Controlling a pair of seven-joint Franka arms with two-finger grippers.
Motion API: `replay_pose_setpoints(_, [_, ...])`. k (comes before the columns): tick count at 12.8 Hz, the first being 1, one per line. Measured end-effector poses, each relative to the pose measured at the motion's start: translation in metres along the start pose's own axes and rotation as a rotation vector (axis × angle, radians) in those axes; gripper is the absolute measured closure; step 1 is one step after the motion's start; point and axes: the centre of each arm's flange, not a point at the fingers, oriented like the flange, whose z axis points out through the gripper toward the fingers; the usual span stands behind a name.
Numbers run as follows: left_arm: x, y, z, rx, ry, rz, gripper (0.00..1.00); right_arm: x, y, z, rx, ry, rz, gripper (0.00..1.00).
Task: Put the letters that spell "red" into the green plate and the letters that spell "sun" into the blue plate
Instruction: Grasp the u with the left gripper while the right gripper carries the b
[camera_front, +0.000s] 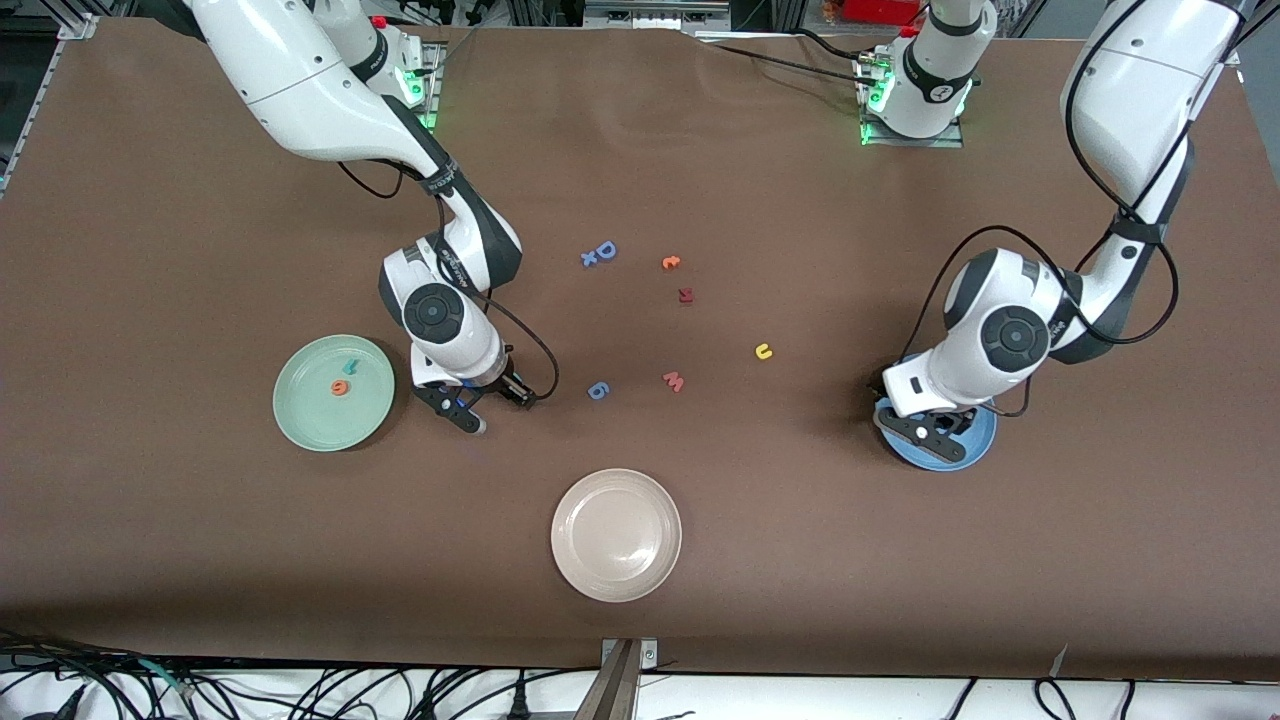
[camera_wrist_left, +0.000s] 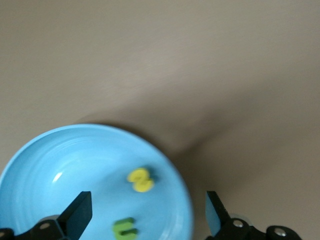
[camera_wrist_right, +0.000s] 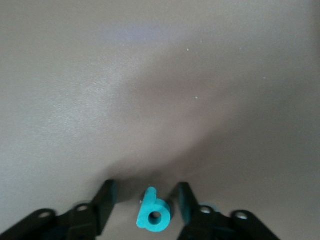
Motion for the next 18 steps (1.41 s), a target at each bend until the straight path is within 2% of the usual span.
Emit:
replay_pose_setpoints(1, [0.005, 0.022, -0.013, -0.005, -0.003, -0.013, 0.0, 0.0, 0.0, 0.0, 0.0, 0.0, 0.0, 0.44])
replay_pose_setpoints(2, [0.01, 0.045, -0.023, -0.012, -0.004, -0.035, 0.0, 0.0, 0.0, -0.001, 0.001, 0.001, 0.0, 0.51])
replay_pose_setpoints(4, [0.017, 0.092, -0.032, -0.024, -0.004, -0.099, 0.0, -0.001, -0.001, -0.001, -0.001, 0.0, -0.002, 0.51])
replay_pose_setpoints(6, [0.02, 0.143, -0.022, -0.026, -0.025, -0.157, 0.0, -0.001, -0.001, -0.001, -0.001, 0.0, -0.002, 0.51])
replay_pose_setpoints(8, [0.019, 0.186, -0.005, -0.005, -0.045, -0.154, 0.0, -0.001, -0.001, -0.001, -0.001, 0.001, 0.0, 0.53])
replay_pose_setpoints(12, [0.013, 0.206, 0.035, 0.071, -0.059, -0.141, 0.0, -0.002, -0.001, -0.001, 0.0, 0.001, 0.0, 0.57])
replay_pose_setpoints(15, [0.01, 0.223, 0.053, 0.074, -0.072, -0.148, 0.0, -0.003, -0.002, -0.002, -0.001, 0.001, -0.001, 0.64])
replay_pose_setpoints(18, [0.009, 0.229, 0.062, 0.092, -0.067, -0.126, 0.0, -0.004, -0.002, -0.002, -0.002, 0.001, -0.002, 0.65])
